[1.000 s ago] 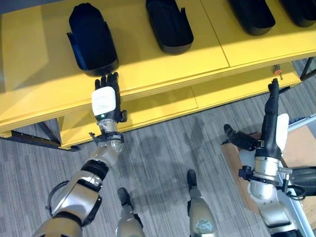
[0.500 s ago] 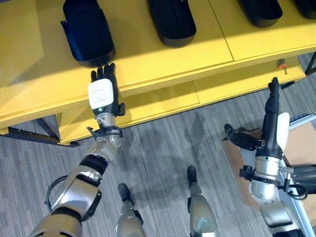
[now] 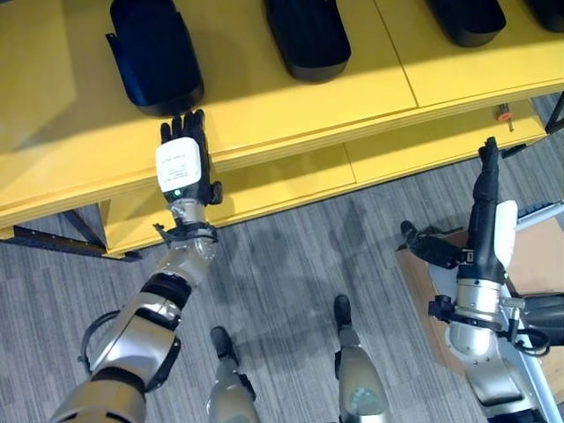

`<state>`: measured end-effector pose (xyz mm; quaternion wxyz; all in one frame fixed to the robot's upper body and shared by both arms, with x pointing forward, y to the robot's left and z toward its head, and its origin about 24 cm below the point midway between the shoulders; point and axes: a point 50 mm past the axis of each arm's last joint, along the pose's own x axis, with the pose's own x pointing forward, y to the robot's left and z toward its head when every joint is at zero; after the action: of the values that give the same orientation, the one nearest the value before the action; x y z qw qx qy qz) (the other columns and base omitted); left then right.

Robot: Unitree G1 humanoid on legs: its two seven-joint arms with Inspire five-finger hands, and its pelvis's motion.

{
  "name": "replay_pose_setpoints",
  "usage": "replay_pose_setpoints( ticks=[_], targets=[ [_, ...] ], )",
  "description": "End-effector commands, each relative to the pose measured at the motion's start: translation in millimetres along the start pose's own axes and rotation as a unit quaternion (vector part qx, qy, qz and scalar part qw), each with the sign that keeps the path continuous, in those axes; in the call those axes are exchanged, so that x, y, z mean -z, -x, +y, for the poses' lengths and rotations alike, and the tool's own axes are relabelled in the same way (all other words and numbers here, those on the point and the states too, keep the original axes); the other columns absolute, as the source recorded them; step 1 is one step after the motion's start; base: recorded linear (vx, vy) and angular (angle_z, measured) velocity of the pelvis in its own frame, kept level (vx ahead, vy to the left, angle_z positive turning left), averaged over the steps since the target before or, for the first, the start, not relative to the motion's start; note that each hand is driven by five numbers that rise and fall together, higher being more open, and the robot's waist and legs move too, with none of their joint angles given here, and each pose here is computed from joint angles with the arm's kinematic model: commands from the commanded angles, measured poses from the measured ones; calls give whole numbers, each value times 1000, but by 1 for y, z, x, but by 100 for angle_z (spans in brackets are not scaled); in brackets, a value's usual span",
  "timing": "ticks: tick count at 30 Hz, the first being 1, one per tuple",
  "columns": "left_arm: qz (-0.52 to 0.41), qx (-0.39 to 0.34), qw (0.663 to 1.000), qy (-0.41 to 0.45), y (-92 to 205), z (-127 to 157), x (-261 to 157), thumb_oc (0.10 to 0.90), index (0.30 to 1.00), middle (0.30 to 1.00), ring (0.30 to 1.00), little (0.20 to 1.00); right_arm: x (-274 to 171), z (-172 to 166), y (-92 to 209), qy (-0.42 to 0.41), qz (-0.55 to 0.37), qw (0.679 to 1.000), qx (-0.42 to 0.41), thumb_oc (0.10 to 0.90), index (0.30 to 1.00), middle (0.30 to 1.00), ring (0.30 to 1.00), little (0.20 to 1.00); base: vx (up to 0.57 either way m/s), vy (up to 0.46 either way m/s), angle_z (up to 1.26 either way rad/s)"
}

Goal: Move parts from the plastic box to the shelf.

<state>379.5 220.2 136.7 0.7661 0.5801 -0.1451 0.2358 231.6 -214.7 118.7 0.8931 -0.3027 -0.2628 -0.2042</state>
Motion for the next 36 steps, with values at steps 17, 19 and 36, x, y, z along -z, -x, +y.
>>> replay_pose_setpoints(
  ticks=[17, 19, 36],
  targets=[
    [-10, 55, 996, 66, 55, -13, 15, 900, 1000, 1000, 1000, 1000, -26, -28, -31, -19, -83, 991, 100, 900, 1000, 1000, 1000, 1000, 2, -1, 0],
    [-26, 70, 993, 87, 77, -9, 19, 900, 1000, 1000, 1000, 1000, -23, -30, -31, -11, -72, 992, 105, 900, 1000, 1000, 1000, 1000, 34, -38, 5],
    [9, 77, 911, 405, 148, 48, 26, 900, 1000, 1000, 1000, 1000, -35, -16, -27, -117, -76, 990, 13, 900, 1000, 1000, 1000, 1000, -11, -114, 6]
  ],
)
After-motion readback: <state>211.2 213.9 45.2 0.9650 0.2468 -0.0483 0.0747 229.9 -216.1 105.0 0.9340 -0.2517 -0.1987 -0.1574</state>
